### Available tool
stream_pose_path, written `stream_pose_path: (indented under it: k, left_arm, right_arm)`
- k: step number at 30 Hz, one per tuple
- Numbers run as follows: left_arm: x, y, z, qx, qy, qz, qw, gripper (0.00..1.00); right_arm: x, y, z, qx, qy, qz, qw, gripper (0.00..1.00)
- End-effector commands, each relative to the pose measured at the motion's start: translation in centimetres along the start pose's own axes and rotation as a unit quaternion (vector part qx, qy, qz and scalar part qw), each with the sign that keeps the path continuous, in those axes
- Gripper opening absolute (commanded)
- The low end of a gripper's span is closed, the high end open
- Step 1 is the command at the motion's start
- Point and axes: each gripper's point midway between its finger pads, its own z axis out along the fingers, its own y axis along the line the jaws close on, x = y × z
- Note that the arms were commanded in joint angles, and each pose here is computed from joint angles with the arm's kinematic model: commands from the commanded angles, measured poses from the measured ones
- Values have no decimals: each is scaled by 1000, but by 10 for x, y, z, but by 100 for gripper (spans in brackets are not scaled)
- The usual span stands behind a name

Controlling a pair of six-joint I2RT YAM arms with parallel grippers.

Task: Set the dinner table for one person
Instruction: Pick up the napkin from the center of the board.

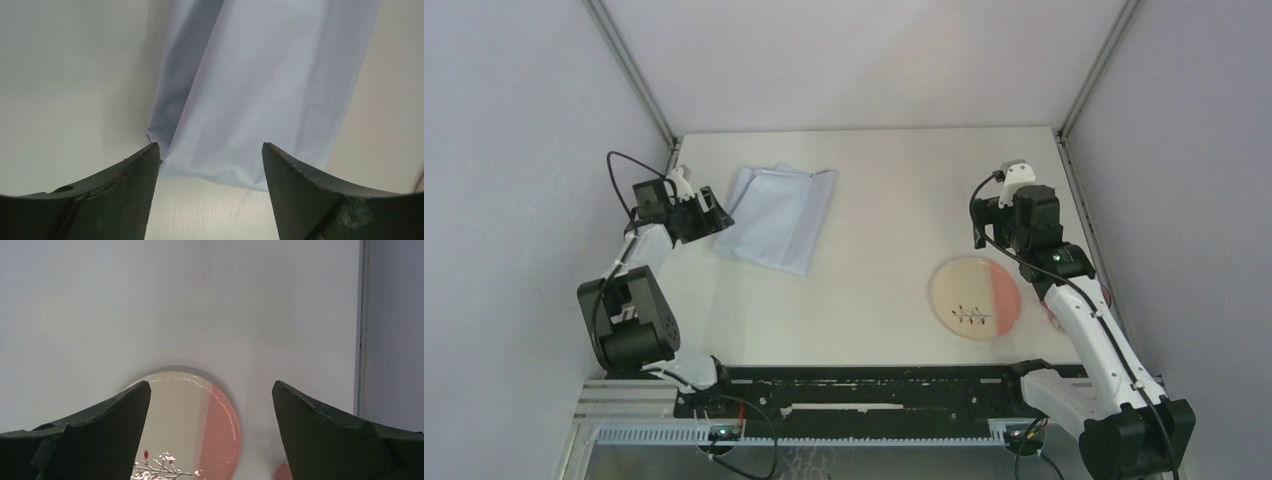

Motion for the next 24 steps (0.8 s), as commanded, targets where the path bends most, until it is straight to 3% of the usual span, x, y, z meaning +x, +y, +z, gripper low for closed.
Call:
stream_pose_path:
  k: [1,8,13,19,24]
  left_arm:
    - [1,-8,-2,33,5,-32,999,79]
    - [10,-14,2,61,21,-44,997,78]
    - [16,-6,6,52,31,-45,997,79]
    - [17,17,1,-17,16,-11,1000,79]
    - [32,10,6,9,45,-34,998,79]
  right_arm:
    - [-20,-6,-7,20,-36,-10,999,100]
    - [-20,-5,-3,33,-33,-28,999,99]
    - [-16,-5,1,37,-25,-31,999,99]
    - [-18,-5,1,40,-29,-30,998,99]
    - [-20,-4,-2,39,-34,-30,998,99]
